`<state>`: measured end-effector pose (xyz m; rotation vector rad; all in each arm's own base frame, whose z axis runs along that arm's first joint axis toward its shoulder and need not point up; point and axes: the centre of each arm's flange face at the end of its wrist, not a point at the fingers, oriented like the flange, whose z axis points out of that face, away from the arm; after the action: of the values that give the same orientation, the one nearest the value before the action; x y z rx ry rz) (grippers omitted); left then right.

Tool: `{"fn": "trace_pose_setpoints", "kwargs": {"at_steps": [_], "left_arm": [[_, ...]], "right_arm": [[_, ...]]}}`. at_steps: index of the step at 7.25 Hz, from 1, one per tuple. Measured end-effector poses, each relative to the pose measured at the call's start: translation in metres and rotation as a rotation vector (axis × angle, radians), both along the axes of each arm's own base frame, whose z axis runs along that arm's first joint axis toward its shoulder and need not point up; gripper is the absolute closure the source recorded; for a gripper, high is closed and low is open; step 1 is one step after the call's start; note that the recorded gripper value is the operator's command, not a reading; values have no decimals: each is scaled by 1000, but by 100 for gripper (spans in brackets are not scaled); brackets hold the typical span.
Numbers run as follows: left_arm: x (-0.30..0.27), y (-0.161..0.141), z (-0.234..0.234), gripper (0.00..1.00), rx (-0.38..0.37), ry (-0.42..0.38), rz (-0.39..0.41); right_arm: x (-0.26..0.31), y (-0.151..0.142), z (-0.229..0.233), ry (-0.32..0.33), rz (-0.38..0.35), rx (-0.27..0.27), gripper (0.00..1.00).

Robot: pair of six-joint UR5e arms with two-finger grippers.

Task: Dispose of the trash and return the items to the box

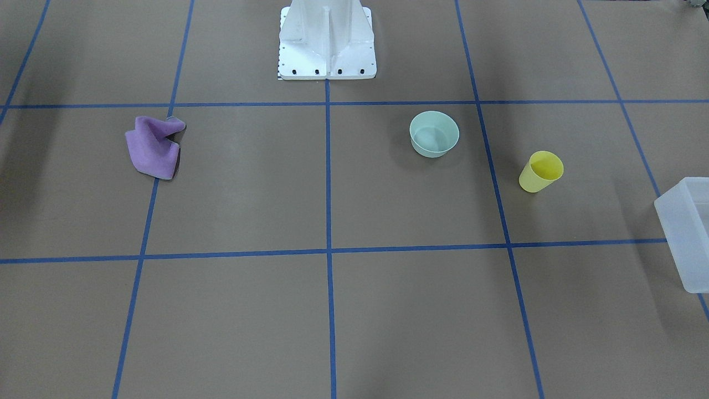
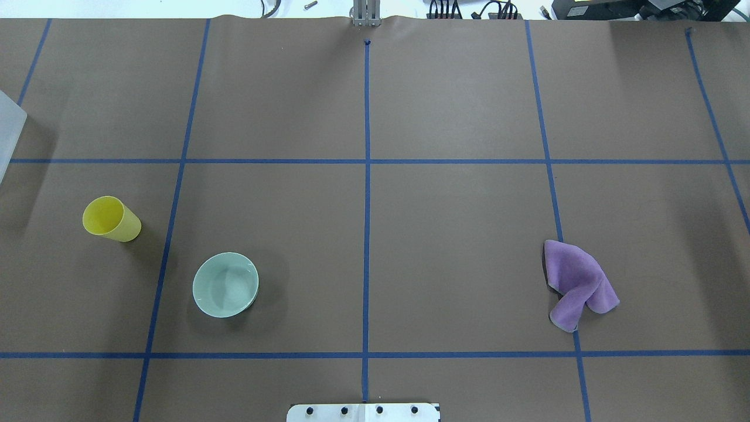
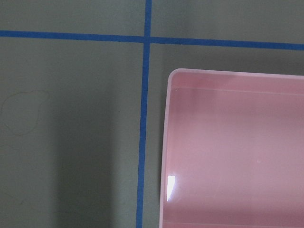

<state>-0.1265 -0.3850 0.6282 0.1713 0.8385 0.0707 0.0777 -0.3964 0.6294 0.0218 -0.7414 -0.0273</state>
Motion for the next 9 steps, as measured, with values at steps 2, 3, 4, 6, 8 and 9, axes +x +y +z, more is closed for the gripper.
{"fn": "trace_pose_setpoints", "kwargs": {"at_steps": [2, 3, 4, 6, 8, 9], "left_arm": [[0, 0, 0, 1, 2, 0, 1], [0, 0, -2, 1, 7, 1, 1], [0, -4, -9, 1, 29, 1, 0], [-2, -20, -35, 1, 201, -24, -2], [23, -46, -65, 1, 361, -37, 55], [51, -60, -77, 1, 366, -17, 77]], "right_arm": [[0, -1, -12, 4, 0, 25, 0], [0, -8, -25, 5, 2, 54, 0], [0, -26, -43, 5, 4, 107, 0], [0, -45, -57, -2, 1, 243, 0], [-4, -39, -49, -20, 23, 322, 0], [-13, -41, -55, -43, 64, 300, 0]]}}
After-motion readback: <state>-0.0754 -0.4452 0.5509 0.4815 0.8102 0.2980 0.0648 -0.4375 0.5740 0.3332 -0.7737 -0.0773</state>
